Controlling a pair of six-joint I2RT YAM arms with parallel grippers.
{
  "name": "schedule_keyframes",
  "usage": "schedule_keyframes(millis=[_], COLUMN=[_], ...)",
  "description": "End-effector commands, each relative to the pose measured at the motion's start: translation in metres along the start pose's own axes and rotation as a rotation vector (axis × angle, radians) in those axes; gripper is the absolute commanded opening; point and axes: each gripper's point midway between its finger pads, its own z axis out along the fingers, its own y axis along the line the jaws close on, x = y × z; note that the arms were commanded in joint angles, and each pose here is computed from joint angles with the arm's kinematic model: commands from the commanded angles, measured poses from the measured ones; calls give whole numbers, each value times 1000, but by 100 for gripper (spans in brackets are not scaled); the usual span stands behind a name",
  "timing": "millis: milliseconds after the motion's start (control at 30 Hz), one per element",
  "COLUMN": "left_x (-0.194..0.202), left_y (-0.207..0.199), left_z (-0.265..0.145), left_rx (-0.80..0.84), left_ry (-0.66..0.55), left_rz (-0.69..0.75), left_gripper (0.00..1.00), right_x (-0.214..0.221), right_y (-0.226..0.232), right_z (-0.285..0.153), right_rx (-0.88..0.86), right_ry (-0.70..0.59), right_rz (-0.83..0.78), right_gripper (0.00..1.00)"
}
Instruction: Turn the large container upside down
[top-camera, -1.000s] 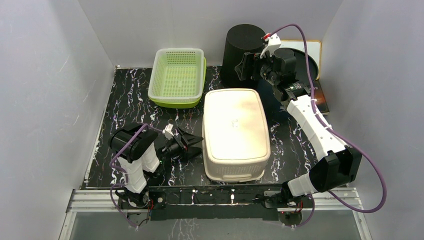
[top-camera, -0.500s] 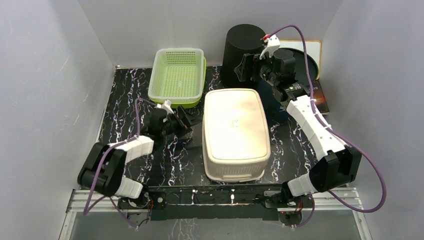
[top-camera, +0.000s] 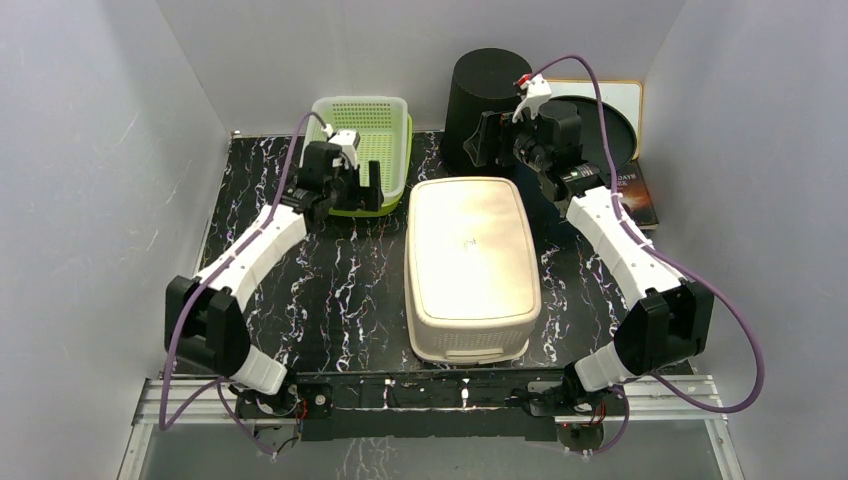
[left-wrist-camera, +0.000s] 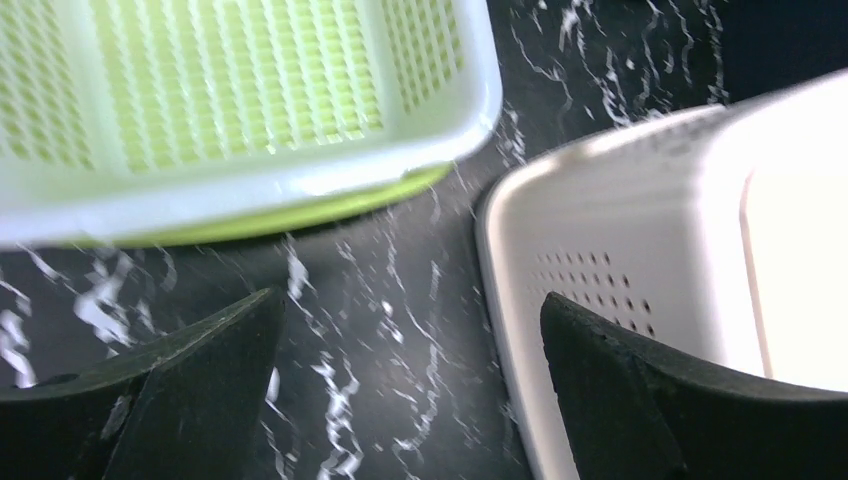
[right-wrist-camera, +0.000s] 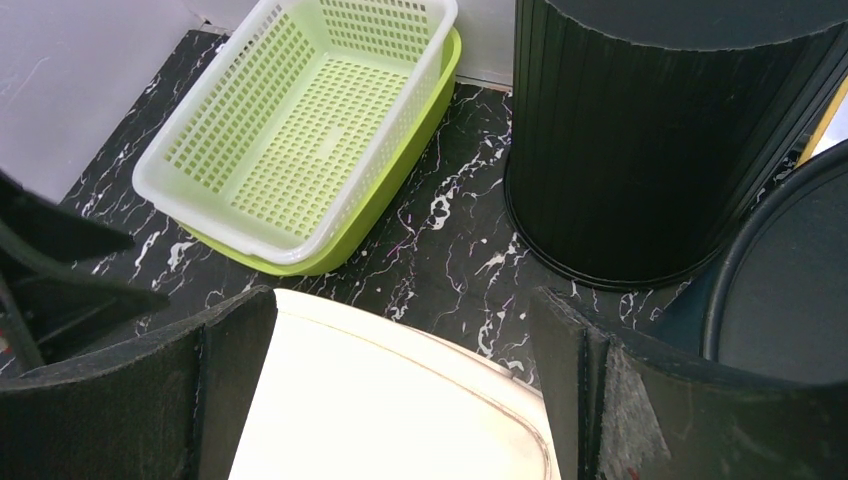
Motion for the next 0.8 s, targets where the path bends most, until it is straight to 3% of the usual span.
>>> schedule_keyframes(millis=[0, 267, 767], left_x=[-21, -50, -76], left_y=[23, 13, -23], left_z=[10, 66, 109], left_rx=[-93, -31, 117], left_ry=[42, 76, 1], left_rz=[260, 404, 282], left_gripper=[98, 98, 98], right_x=[-27, -19, -6], right_y=[11, 5, -9], right_z=[-2, 6, 18], right_rx=[-35, -13, 41], right_ry=[-75, -44, -6], right_rz=[-18, -29, -45], right_gripper=[96, 96, 96])
